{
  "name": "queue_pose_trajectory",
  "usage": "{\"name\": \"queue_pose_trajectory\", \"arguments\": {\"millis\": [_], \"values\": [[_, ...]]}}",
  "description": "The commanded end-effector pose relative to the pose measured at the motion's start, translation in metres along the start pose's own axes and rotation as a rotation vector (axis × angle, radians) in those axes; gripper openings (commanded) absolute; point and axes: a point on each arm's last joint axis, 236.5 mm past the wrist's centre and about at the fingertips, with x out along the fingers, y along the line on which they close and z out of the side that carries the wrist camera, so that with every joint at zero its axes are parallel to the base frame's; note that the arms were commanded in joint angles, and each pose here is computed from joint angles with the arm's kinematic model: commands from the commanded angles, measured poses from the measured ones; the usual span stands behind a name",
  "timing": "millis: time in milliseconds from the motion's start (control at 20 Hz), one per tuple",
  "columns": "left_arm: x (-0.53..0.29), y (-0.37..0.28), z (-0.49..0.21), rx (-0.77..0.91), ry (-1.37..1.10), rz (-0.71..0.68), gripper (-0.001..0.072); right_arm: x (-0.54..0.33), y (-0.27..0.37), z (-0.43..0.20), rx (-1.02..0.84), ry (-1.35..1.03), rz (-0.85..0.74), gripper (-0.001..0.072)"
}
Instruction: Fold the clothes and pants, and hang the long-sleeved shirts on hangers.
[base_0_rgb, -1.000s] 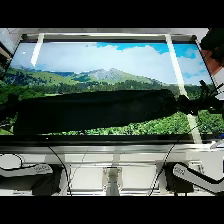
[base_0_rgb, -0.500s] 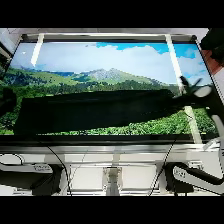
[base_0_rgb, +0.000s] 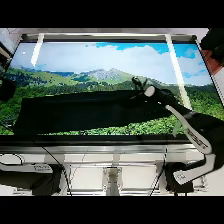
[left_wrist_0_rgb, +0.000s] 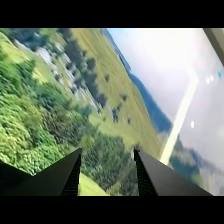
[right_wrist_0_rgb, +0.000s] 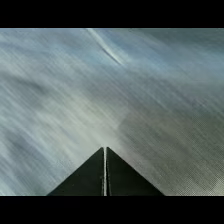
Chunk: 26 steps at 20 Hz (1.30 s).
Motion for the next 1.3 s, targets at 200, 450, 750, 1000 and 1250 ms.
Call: {"name": "queue_pose_trajectory", "arguments": {"millis": [200, 450, 750, 1000, 1250], "values": [[-0.003, -0.013, -0.082, 0.299, 0.336, -0.030, 0.0396, 0.048, 0.020, 0.057, 0.027, -0.077, 0.031, 0.0023], [0.008, -0.050, -0.146, 0.498, 0.524, -0.075, 0.0396, 0.040, 0.011, 0.117, 0.138, -0.327, 0.017, 0.0023], [0.025, -0.126, -0.224, 0.711, 0.634, -0.185, 0.0396, 0.030, -0.005, 0.142, 0.249, -0.419, 0.021, 0.0023], [0.026, -0.126, -0.195, 0.551, 0.548, -0.132, 0.0396, -0.019, -0.011, 0.131, -0.009, -0.183, 0.027, 0.0036], [-0.016, -0.054, -0.140, 0.350, 0.483, -0.018, 0.0397, -0.098, -0.067, 0.083, -0.145, 0.057, -0.241, 0.0031]]}}
